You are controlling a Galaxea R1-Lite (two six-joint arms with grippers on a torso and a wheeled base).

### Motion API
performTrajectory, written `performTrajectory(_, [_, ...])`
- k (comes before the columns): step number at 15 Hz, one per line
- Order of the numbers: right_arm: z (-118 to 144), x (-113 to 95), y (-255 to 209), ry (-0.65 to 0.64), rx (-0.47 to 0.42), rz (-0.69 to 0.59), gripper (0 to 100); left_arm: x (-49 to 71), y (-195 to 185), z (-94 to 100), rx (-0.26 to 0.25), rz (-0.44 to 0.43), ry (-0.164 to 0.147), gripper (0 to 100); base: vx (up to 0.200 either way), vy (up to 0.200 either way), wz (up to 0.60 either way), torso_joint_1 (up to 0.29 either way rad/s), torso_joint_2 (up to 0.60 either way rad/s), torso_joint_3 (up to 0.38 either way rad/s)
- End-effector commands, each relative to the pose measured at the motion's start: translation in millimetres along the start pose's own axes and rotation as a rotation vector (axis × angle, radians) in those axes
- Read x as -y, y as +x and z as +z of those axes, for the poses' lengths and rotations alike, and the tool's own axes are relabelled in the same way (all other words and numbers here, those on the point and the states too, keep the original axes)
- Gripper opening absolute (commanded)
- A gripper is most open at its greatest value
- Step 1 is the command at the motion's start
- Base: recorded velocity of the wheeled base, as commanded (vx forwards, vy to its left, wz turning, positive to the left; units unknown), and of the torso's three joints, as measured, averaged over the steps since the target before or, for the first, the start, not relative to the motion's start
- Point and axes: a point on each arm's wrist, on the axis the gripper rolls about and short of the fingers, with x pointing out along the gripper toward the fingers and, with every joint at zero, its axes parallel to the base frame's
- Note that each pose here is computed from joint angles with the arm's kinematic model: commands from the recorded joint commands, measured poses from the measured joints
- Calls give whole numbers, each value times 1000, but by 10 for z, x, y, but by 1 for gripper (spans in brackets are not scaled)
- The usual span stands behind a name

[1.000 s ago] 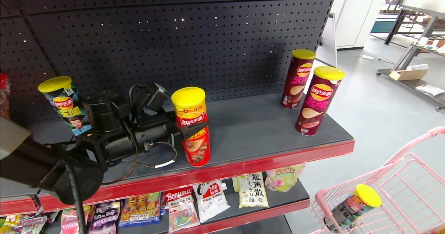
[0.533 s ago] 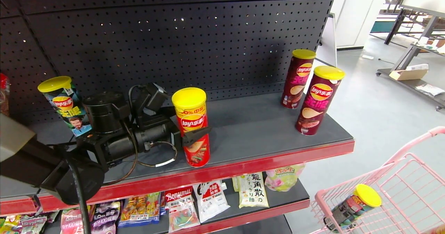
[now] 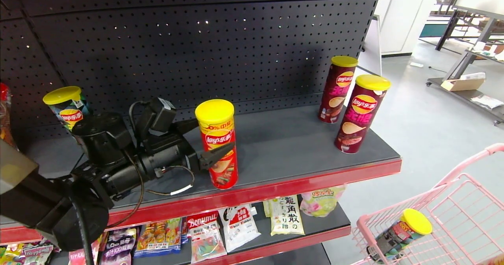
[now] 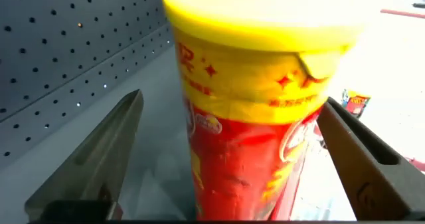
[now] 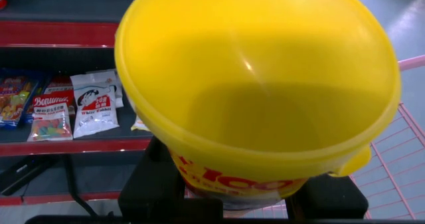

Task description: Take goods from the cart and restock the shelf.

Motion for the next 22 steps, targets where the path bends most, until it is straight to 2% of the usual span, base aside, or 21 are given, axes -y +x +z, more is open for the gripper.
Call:
performTrajectory(1, [-4, -1, 2, -1, -2, 1, 0, 24, -129, -38, -14, 13, -6, 100, 0, 0, 0, 0, 0, 0])
performTrajectory(4, [-9, -1, 1, -1, -2, 1, 0, 126, -335, -23, -34, 17, -19, 100, 0, 0, 0, 0, 0, 0])
performTrajectory(8, [-22, -2, 3, -2, -5, 1, 0, 225, -639, 84, -26, 43, -16, 100, 0, 0, 0, 0, 0, 0])
performTrajectory(10, [-22, -3, 5, -4, -6, 3, 0, 304, -918, 70, -51, 82, -37, 100, 0, 0, 0, 0, 0, 0])
performTrajectory(12, [40, 2, 27, -8, -19, 2, 0, 433, -1232, 53, -83, 124, -72, 100, 0, 0, 0, 0, 0, 0])
performTrajectory(14, [250, 23, 103, -30, -49, -32, 0, 585, -1522, 112, -111, 160, -92, 100, 0, 0, 0, 0, 0, 0])
performTrajectory(15, [295, 31, 121, -38, -57, -56, 0, 614, -1565, 136, -118, 163, -96, 100, 0, 0, 0, 0, 0, 0])
performTrajectory(16, [372, 35, 210, -55, -98, -58, 0, 697, -1690, 260, -139, 172, -110, 100, 0, 0, 0, 0, 0, 0])
performTrajectory(17, [447, 28, 302, -60, -122, -12, 0, 802, -1860, 482, -196, 202, -148, 100, 0, 0, 0, 0, 0, 0])
performTrajectory(19, [546, 32, 359, -70, -140, -1, 0, 1061, -2194, 771, -326, 233, -222, 100, 0, 0, 0, 0, 0, 0])
performTrajectory(20, [564, 30, 401, -94, -157, 7, 0, 1224, -2393, 829, -381, 252, -248, 100, 0, 0, 0, 0, 0, 0])
performTrajectory(21, [567, 29, 411, -101, -162, 8, 0, 1271, -2449, 829, -389, 256, -250, 100, 0, 0, 0, 0, 0, 0])
performTrajectory(22, [574, 27, 465, -127, -182, 12, 0, 1488, -2698, 700, -415, 272, -247, 100, 0, 0, 0, 0, 0, 0])
